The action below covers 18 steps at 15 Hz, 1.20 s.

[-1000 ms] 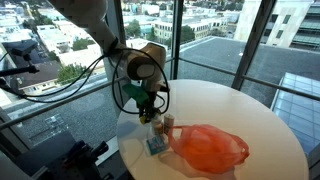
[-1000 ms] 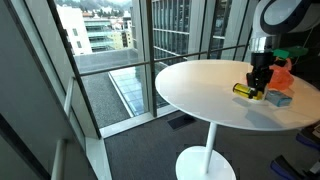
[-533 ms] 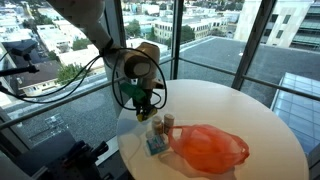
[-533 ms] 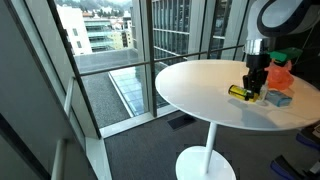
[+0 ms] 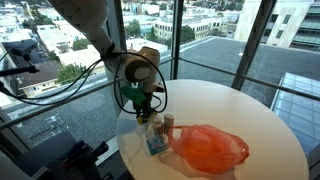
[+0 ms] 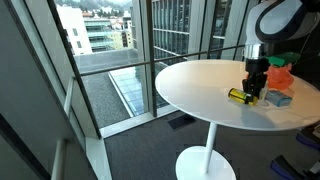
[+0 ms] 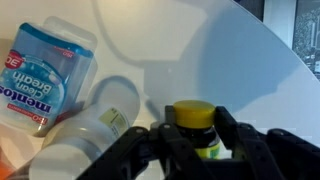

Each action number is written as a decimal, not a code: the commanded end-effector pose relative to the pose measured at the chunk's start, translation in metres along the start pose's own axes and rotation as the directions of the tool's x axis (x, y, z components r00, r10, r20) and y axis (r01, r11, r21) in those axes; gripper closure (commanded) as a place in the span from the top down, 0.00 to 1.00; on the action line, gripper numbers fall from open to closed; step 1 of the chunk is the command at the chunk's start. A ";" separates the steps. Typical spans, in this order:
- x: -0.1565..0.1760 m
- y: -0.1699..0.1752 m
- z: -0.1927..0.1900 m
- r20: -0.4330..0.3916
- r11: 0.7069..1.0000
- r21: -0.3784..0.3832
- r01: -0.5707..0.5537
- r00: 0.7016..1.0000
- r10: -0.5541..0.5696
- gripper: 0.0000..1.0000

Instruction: Remove the yellow and brown bottle from the plastic bag and put it on the table

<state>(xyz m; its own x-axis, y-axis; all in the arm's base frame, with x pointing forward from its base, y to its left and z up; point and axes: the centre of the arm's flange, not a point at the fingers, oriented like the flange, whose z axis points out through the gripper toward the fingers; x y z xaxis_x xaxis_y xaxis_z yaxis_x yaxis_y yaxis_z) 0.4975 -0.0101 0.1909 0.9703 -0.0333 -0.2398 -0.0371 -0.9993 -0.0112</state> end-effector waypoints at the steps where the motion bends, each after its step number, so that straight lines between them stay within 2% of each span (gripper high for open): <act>1: 0.006 0.004 -0.002 -0.007 1.000 -0.012 0.004 1.000 -0.004 0.62; 6: 0.004 0.007 -0.007 -0.012 1.000 -0.017 -0.002 1.000 0.002 0.99; 12: 0.005 0.010 -0.026 -0.061 0.999 -0.038 0.012 0.998 -0.014 1.00; 18: 0.005 0.009 -0.061 -0.166 0.999 -0.047 0.023 0.986 -0.030 1.00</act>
<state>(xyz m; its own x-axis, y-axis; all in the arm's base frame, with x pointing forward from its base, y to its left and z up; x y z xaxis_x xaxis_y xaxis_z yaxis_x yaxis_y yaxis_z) 0.5157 -0.0188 0.2250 0.9915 -0.0152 -0.1292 -0.0131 -0.9998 0.0167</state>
